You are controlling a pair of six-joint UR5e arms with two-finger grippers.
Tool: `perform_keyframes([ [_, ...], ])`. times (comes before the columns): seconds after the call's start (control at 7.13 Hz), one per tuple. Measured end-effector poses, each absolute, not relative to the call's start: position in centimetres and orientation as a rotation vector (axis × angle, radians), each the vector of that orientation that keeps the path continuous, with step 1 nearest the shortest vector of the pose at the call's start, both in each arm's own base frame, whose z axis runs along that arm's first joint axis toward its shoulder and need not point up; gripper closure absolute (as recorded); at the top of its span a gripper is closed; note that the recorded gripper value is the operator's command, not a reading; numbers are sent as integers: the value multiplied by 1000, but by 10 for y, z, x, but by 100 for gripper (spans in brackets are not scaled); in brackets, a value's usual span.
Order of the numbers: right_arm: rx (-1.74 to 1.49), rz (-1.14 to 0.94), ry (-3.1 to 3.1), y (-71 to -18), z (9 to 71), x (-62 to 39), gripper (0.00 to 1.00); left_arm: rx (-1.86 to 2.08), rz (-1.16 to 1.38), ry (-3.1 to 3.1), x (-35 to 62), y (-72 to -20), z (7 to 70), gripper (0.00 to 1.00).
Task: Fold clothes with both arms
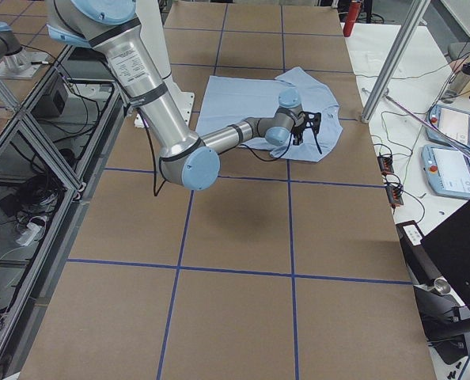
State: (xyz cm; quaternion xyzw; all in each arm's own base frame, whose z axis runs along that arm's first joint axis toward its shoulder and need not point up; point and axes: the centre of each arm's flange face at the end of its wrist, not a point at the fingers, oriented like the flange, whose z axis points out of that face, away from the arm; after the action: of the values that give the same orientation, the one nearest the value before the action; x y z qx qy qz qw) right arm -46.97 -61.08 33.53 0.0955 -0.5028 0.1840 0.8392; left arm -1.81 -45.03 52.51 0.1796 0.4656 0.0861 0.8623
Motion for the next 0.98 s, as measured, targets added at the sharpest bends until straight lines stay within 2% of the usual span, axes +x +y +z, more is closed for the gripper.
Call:
perform_keyframes([
  [0.14,195,444,-1074,-623,308,-493,100,382,183,977,-18,-445,529,0],
  [0.28,197,474,-1072,-631,294,-507,1,383,183,977,-19,-441,532,0],
  [0.7,285,528,-1060,-615,267,-555,0,319,104,996,-7,-448,536,0],
  [0.98,286,580,-1133,-582,228,-578,0,225,41,1040,48,-512,523,0],
])
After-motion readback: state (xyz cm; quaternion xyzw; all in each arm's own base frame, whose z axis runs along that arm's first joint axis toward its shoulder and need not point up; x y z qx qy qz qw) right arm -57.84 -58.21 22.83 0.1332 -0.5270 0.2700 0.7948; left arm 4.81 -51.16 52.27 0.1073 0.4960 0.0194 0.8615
